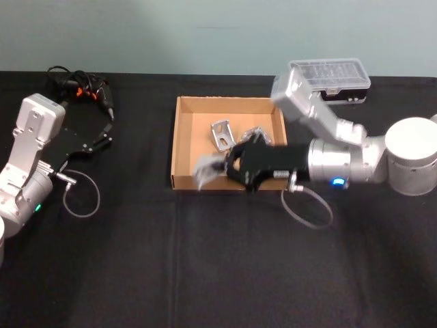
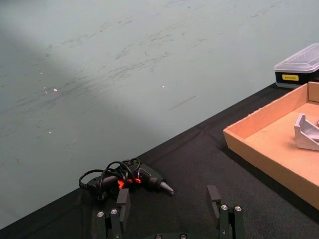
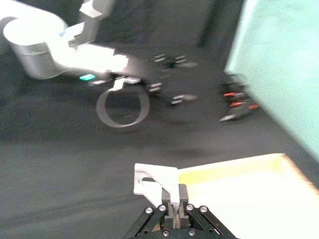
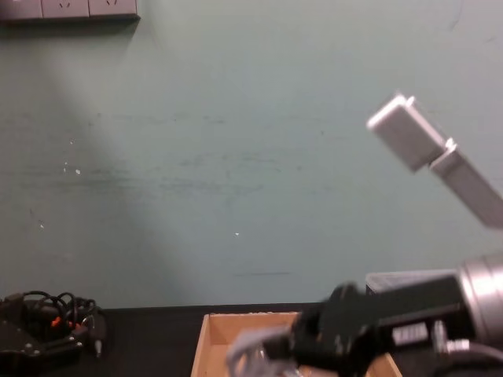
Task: Use one hand to pick up the angle iron from the table and place it into the box.
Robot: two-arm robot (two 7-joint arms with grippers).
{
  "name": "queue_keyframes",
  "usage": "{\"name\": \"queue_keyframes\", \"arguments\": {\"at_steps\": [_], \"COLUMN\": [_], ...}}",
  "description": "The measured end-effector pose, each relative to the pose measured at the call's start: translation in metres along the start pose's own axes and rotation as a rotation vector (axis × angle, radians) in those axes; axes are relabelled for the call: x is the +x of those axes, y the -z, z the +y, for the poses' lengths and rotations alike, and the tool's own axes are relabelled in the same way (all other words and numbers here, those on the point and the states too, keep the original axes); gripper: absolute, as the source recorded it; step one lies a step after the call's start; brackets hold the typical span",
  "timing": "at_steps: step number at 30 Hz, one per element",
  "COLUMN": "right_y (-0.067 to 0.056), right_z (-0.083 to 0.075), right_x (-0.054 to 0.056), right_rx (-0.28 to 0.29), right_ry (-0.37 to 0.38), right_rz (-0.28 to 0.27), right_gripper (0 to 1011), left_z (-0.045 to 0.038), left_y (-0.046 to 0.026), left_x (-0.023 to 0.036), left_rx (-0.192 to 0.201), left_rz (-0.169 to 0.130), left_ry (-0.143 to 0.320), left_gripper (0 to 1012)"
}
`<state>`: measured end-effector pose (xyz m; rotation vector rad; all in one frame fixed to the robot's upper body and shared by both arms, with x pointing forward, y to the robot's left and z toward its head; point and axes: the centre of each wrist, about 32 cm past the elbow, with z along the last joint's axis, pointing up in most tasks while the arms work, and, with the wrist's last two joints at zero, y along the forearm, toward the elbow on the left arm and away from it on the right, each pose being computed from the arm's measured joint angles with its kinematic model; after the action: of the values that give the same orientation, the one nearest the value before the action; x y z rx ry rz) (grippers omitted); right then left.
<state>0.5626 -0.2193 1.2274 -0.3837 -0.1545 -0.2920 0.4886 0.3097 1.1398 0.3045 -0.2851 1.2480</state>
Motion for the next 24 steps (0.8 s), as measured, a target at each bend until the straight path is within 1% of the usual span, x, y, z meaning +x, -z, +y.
{"name": "queue_keyframes", "arguments": {"at_steps": [1, 4, 5, 9, 10, 12, 15, 24], "right_y": [-0.002, -0.003, -0.002, 0.001, 0.004, 0.008, 0.015, 0.029], "right_z": [-0.004, -0.011, -0.013, -0.017, -0.019, -0.02, -0.021, -0.018], "right_x": [0.004, 0.01, 0.012, 0.018, 0.02, 0.022, 0.025, 0.027], "right_rx": [0.01, 0.017, 0.017, 0.005, -0.005, -0.014, -0.035, -0.071], "right_ry": [0.045, 0.108, 0.141, 0.192, 0.212, 0.228, 0.252, 0.265], "right_rz": [-0.004, -0.01, -0.012, -0.009, -0.004, 0.001, 0.016, 0.046], "right_gripper": [57, 57, 57, 57, 57, 57, 57, 57], "left_z": [0.0, 0.0, 0.0, 0.0, 0.0, 0.0, 0.0, 0.0], "left_y": [0.0, 0.0, 0.0, 0.0, 0.0, 0.0, 0.0, 0.0], "left_x": [0.0, 0.0, 0.0, 0.0, -0.0001, 0.0, 0.0, 0.0], "left_rx": [0.0, 0.0, 0.0, 0.0, 0.0, 0.0, 0.0, 0.0], "left_rz": [0.0, 0.0, 0.0, 0.0, 0.0, 0.0, 0.0, 0.0], "left_ry": [0.0, 0.0, 0.0, 0.0, 0.0, 0.0, 0.0, 0.0], "left_gripper": [1000, 1000, 1000, 1000, 1000, 1000, 1000, 1000]}}
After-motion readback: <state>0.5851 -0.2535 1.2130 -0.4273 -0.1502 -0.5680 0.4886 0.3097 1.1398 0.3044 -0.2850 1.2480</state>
